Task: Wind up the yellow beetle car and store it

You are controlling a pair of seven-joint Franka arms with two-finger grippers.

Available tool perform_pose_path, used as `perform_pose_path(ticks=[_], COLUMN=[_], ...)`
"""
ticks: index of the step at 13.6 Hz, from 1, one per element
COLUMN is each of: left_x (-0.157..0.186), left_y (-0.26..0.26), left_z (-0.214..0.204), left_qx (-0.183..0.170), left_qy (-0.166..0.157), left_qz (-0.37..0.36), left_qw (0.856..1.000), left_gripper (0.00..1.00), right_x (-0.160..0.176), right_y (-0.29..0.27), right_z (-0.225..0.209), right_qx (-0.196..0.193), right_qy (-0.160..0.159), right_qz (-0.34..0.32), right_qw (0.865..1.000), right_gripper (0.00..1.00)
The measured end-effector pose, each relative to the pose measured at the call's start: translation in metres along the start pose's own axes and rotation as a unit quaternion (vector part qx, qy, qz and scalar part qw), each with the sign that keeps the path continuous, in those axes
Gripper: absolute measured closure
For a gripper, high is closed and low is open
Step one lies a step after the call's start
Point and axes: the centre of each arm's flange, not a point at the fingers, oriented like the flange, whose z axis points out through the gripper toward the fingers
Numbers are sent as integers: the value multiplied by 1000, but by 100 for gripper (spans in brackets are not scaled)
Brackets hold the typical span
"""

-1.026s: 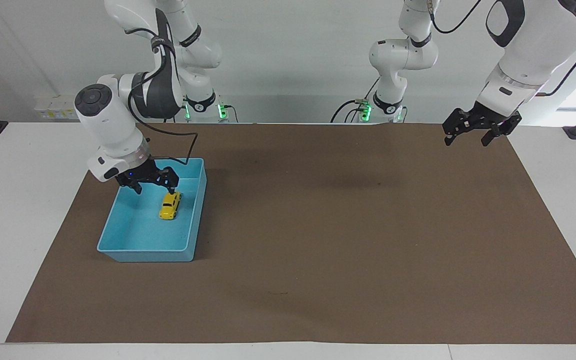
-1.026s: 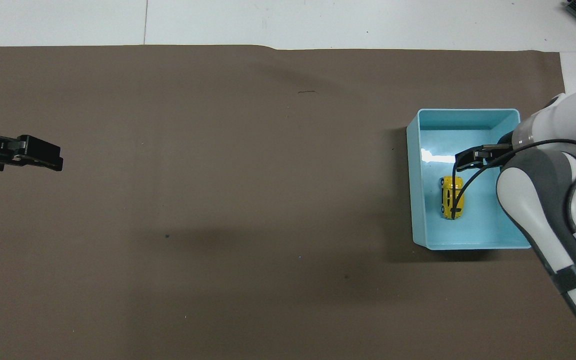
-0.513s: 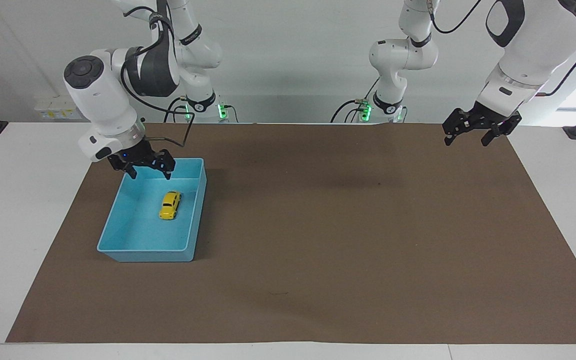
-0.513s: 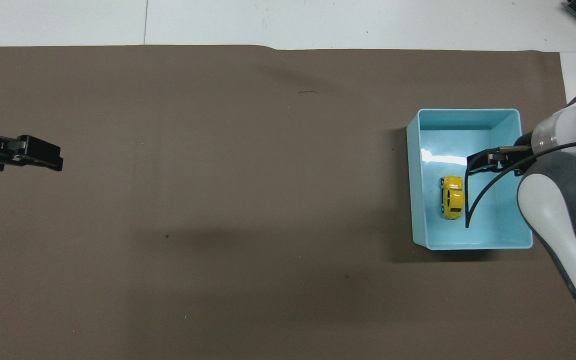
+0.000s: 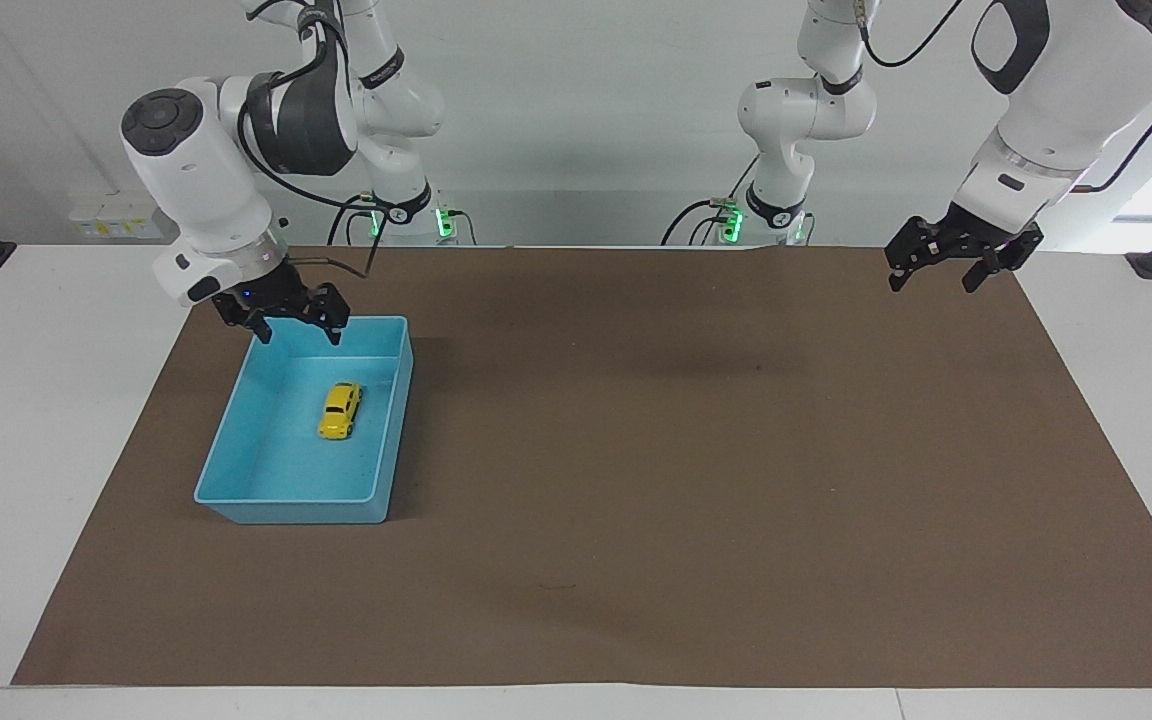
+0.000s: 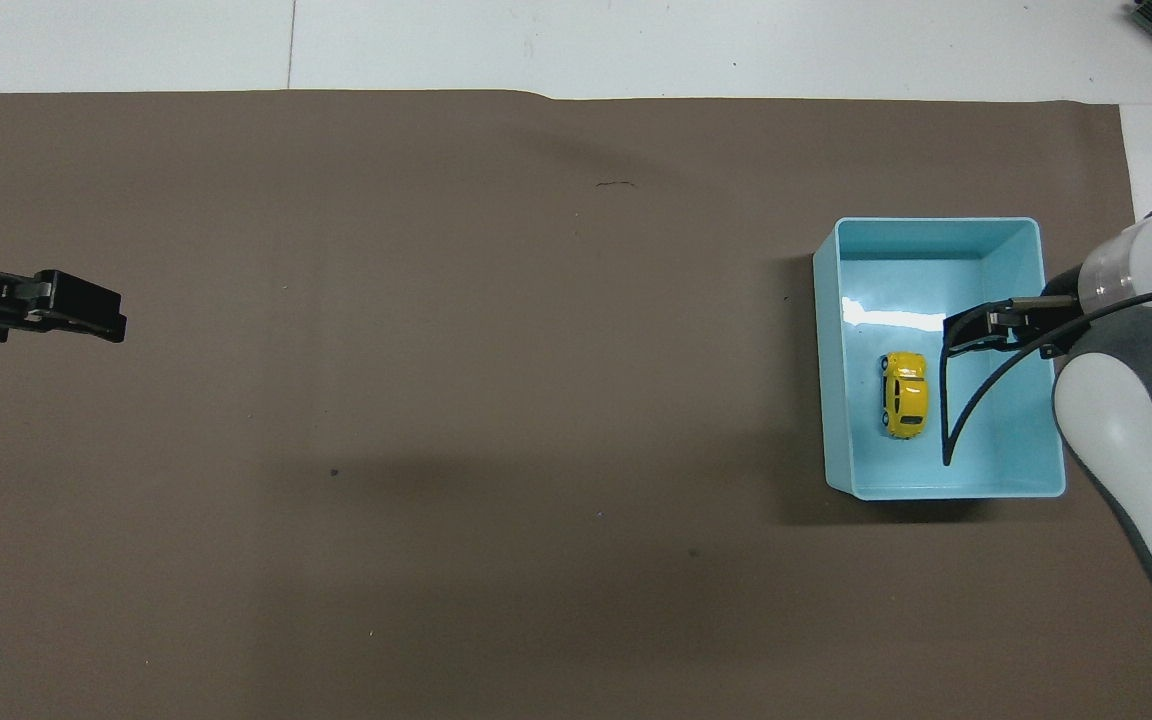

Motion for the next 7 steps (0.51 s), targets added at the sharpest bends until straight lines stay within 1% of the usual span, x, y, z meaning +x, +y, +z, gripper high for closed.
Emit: perform_pose_path(ticks=[5,7], left_x=[0,0], left_y=[0,0], left_z=[0,0], left_qx=[0,0], left_qy=[0,0], left_qz=[0,0], left_qw=[1000,1000], left_gripper=[0,0], right_x=[-4,-9], right_y=[-2,0], right_z=[-14,-19], right_qx=[-2,-3], right_qy=[7,5], right_qz=[-3,-1], right_qw=[1000,1000], right_gripper=[0,0])
